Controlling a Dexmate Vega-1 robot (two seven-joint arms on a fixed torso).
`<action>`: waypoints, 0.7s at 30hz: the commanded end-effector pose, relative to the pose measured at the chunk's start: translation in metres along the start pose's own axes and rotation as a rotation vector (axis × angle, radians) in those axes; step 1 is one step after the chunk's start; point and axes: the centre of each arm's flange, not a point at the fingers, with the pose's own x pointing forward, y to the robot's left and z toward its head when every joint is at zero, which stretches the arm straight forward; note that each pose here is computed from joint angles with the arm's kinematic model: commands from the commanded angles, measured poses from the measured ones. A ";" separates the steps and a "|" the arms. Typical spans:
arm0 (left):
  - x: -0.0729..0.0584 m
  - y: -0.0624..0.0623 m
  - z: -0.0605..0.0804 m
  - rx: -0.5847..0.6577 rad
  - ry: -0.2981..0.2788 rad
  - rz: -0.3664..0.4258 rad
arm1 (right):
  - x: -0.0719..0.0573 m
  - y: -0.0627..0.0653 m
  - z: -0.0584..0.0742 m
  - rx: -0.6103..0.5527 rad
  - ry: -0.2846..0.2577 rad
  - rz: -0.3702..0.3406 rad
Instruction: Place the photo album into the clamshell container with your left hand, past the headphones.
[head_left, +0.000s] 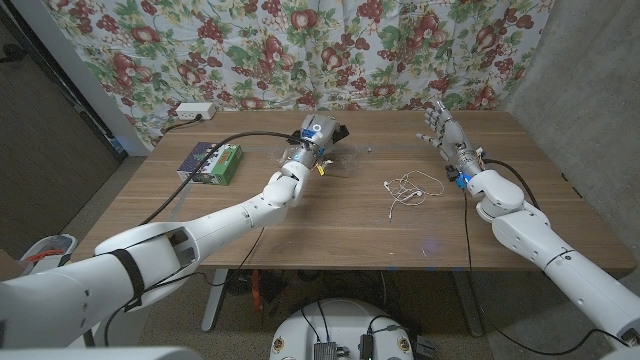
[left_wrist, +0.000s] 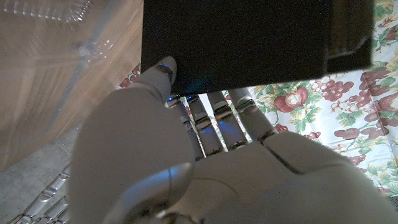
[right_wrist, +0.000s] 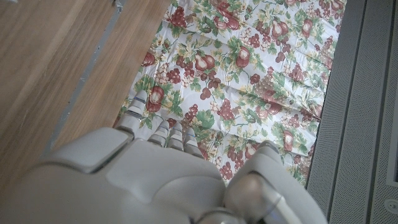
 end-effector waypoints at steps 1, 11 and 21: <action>-0.020 0.008 0.004 0.024 -0.033 0.052 | -0.004 0.000 -0.002 0.009 -0.002 0.003; -0.040 0.013 -0.002 0.031 -0.015 0.077 | -0.003 0.000 -0.002 0.011 -0.001 0.020; -0.062 0.006 -0.002 0.025 0.016 -0.006 | -0.001 0.004 -0.006 0.016 0.009 0.043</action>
